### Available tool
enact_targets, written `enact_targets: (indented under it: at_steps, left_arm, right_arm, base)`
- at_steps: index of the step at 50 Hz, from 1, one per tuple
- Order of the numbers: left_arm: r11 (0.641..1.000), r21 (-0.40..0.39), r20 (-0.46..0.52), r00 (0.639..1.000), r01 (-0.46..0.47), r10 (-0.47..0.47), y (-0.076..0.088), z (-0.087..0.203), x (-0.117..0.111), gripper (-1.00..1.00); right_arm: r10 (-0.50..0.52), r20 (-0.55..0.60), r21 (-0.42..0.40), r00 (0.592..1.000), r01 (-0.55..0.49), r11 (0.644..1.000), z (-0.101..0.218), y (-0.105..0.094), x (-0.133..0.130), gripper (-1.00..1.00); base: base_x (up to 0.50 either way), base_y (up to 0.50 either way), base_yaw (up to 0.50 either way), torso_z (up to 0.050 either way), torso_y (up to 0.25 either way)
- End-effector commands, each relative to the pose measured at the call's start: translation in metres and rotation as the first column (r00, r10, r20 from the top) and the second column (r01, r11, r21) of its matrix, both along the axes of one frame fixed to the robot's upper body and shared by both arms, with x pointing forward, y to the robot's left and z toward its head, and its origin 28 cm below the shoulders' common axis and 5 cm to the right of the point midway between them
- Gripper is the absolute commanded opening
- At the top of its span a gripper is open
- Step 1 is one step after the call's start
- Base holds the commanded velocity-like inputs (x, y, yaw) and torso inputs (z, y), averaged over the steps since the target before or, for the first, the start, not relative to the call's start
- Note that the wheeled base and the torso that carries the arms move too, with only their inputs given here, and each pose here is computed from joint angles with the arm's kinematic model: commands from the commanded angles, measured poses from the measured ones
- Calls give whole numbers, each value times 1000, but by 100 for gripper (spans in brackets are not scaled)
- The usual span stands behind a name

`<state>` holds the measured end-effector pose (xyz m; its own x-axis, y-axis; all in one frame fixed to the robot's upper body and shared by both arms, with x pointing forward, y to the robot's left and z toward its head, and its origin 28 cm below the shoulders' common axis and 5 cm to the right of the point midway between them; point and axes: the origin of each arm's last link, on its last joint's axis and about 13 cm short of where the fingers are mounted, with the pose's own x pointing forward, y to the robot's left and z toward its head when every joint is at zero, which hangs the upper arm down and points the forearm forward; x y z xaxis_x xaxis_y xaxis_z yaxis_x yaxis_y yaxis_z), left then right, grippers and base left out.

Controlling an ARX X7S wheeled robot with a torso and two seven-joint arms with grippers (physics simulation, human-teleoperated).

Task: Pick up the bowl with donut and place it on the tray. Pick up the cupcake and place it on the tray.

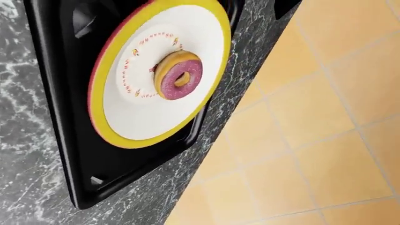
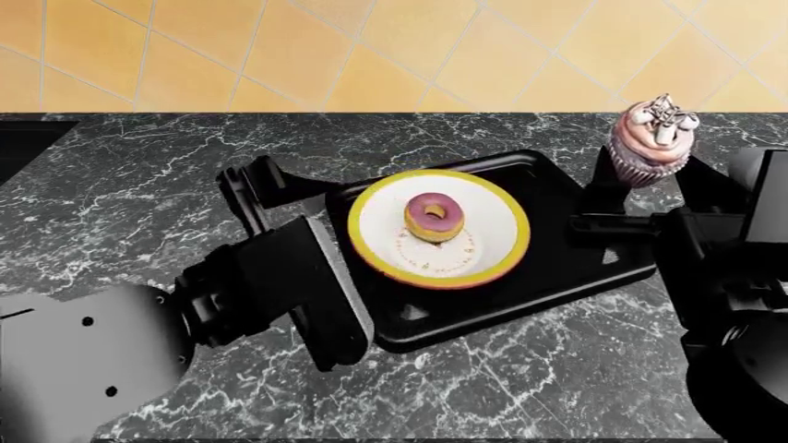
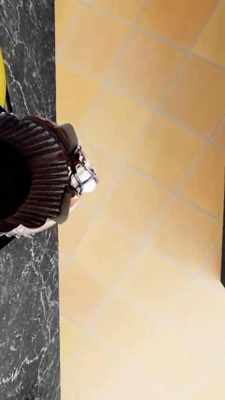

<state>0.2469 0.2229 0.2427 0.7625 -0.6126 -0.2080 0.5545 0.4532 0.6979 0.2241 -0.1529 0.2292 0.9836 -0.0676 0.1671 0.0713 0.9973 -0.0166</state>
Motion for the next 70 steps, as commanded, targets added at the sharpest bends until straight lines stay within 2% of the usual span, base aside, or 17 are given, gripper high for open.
enact_targets:
  at_steps: [1,16,24,31,40,70]
  left_arm:
    - [992,-90,19,996,-83,85,14,-10,-13,100]
    - [974,-189,87,985,-129,147,22,-15,-34,100]
    - [965,-217,86,981,-150,172,26,-19,-41,100]
    - [963,-218,76,981,-159,179,27,-22,-42,100]
    - [963,-214,66,982,-161,179,26,-24,-41,100]
    - [962,-208,41,981,-178,190,28,-30,-39,100]
  right_arm:
    - [-10,16,-18,1000,11,1000,8,-4,16,-100]
    - [16,-39,-13,999,-16,1000,7,-7,35,-100]
    - [31,-87,-5,996,-32,999,2,-10,46,-100]
    - [57,-122,19,991,-55,998,-3,-11,52,-100]
    - [28,-142,20,989,-25,999,-9,-14,60,-100]
    - [-17,-258,-18,966,13,1000,-29,-20,80,-100]
  base:
    - [0,0,0,0,0]
    - [0,0,0,0,1]
    - [0,0,0,0,1]
    - [0,0,0,0,0]
    - [0,0,0,0,1]
    - [0,0,0,0,1]
